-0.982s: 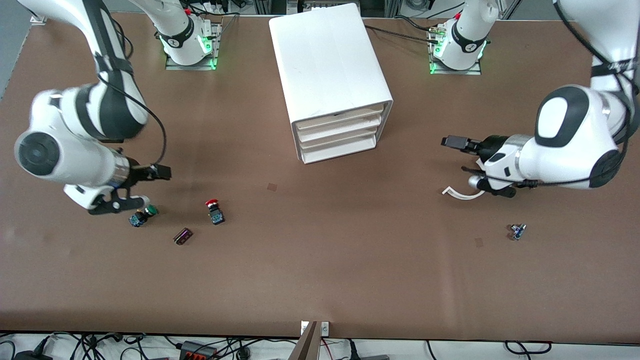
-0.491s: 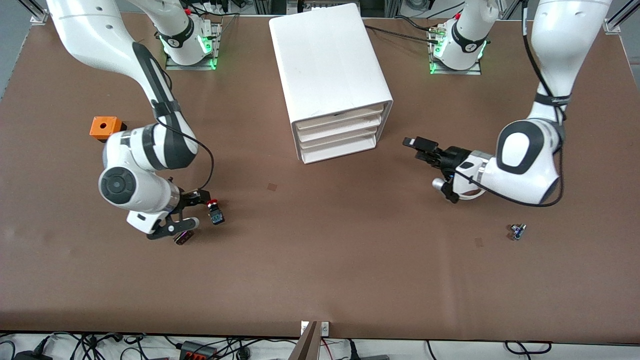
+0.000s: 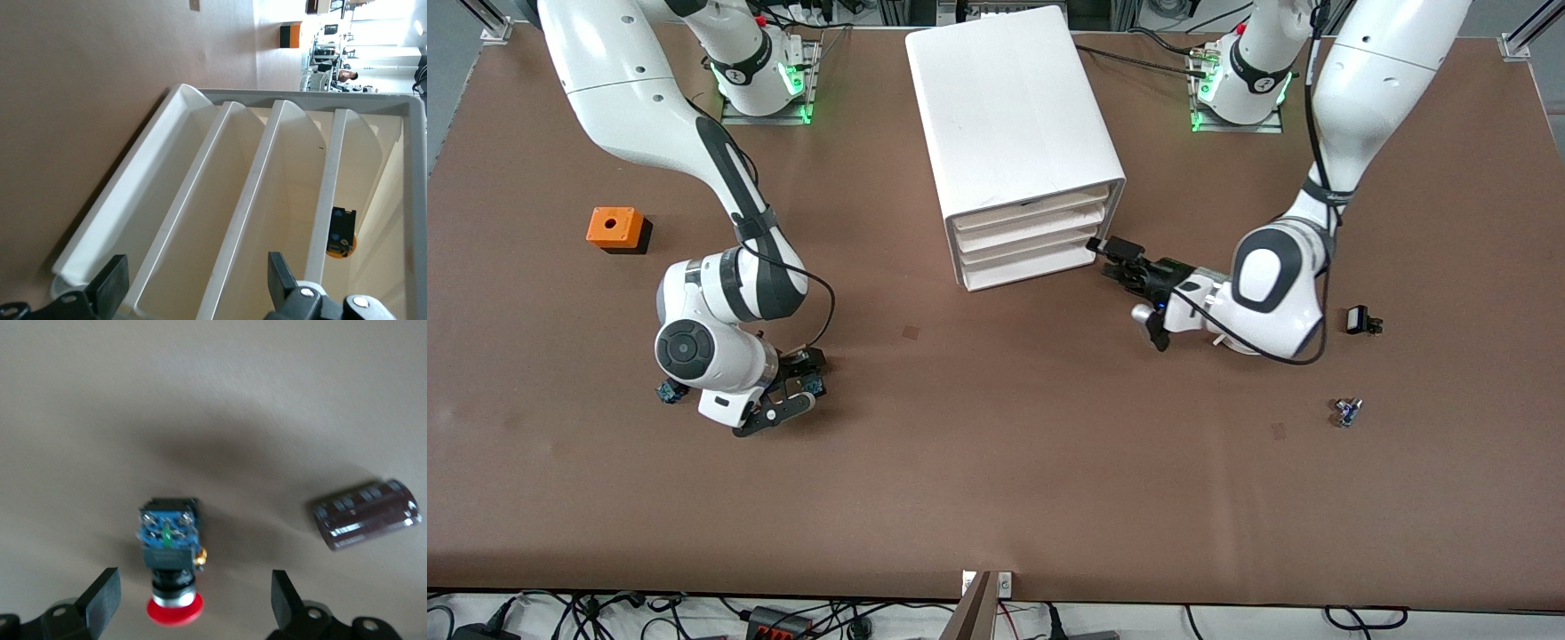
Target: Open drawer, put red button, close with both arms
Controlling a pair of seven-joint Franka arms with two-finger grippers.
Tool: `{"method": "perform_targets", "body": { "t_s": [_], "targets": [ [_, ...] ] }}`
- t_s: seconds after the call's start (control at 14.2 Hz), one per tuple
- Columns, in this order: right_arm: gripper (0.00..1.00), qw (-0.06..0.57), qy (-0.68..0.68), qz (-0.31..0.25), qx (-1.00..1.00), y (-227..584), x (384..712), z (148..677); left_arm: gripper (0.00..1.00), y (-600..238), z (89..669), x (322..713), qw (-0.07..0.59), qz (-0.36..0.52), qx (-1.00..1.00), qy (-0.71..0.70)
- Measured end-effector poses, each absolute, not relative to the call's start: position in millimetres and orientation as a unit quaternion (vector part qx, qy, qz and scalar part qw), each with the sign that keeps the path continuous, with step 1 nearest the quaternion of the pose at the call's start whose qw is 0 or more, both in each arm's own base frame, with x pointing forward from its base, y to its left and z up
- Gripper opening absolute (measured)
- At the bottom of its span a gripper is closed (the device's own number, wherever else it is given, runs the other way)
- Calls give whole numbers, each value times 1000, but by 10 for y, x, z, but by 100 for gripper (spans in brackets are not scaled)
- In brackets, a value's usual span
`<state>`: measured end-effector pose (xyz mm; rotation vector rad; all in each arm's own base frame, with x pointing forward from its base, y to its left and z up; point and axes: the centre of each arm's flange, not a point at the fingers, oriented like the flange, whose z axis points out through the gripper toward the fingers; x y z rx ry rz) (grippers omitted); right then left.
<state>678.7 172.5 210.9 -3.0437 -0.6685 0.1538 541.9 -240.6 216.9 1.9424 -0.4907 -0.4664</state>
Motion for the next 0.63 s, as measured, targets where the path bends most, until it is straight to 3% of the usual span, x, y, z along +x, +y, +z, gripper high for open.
{"method": "perform_targets", "body": {
  "t_s": [0.14,0.28,0.49,0.63],
  "targets": [
    [100,14,-216,45,-975,1777,6832,2097,86,-2589,2168,5308,528,-196,797,-220],
    [100,15,-216,47,-975,1783,6847,2014,75,-2632,2143,5249,537,-181,785,-250],
    [100,15,-217,44,-975,1802,6850,1866,71,-2624,2064,5162,546,-176,776,-262],
    [100,15,-221,45,-974,1860,6835,1822,55,-2707,2015,5049,556,-182,768,-259]
  ]
}}
